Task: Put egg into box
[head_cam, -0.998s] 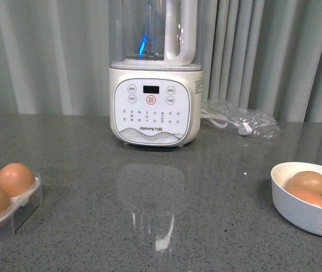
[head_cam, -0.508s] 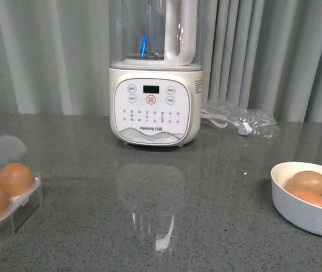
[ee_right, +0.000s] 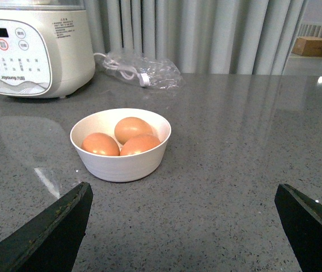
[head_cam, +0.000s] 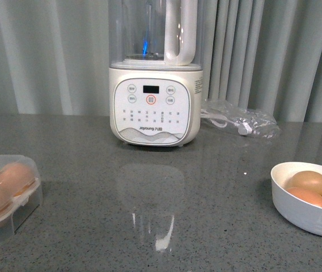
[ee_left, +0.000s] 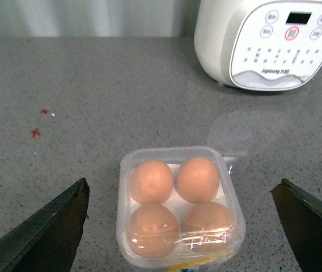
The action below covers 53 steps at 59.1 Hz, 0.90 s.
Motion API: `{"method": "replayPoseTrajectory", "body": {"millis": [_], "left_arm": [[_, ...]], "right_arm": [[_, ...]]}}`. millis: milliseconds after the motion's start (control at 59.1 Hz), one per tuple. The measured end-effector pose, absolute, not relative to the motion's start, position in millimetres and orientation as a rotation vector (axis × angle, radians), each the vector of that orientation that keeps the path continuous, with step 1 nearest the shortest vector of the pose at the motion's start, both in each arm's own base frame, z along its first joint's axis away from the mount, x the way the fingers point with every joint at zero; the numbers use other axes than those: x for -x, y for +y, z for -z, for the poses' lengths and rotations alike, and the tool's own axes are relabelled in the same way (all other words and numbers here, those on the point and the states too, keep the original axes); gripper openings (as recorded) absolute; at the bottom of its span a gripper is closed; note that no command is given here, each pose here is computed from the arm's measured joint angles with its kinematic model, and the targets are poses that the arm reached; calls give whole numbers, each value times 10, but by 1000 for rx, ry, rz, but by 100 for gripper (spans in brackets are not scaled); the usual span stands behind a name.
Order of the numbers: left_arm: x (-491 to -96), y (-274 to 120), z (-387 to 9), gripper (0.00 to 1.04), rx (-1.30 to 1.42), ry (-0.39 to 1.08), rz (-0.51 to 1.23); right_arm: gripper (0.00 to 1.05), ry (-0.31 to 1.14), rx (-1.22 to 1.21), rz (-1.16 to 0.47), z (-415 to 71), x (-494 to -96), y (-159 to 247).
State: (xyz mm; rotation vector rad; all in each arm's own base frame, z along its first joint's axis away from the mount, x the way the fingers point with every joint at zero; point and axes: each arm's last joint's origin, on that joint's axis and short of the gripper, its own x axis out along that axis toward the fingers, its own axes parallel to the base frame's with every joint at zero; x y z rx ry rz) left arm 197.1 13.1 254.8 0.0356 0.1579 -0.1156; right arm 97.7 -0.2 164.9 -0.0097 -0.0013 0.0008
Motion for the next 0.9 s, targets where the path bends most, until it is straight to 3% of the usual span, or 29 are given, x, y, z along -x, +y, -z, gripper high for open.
{"method": "replayPoseTrajectory", "body": {"millis": [389,660,761,897], "left_arm": [[-1378,251,-2829,98,-105,92,137],[-1292,314,-2843,98,-99,85,121],[-1273,308,-2773,83,-64,9,8],[-1233,259,-2530,60,-23,-5,-11]], "right_arm": [[98,-1,10,-1,-1649,-977,-2],[98,-1,10,-1,-1649,-977,-2],[98,-1,10,-1,-1649,-977,-2],[98,-1,10,-1,-1649,-977,-2]]}}
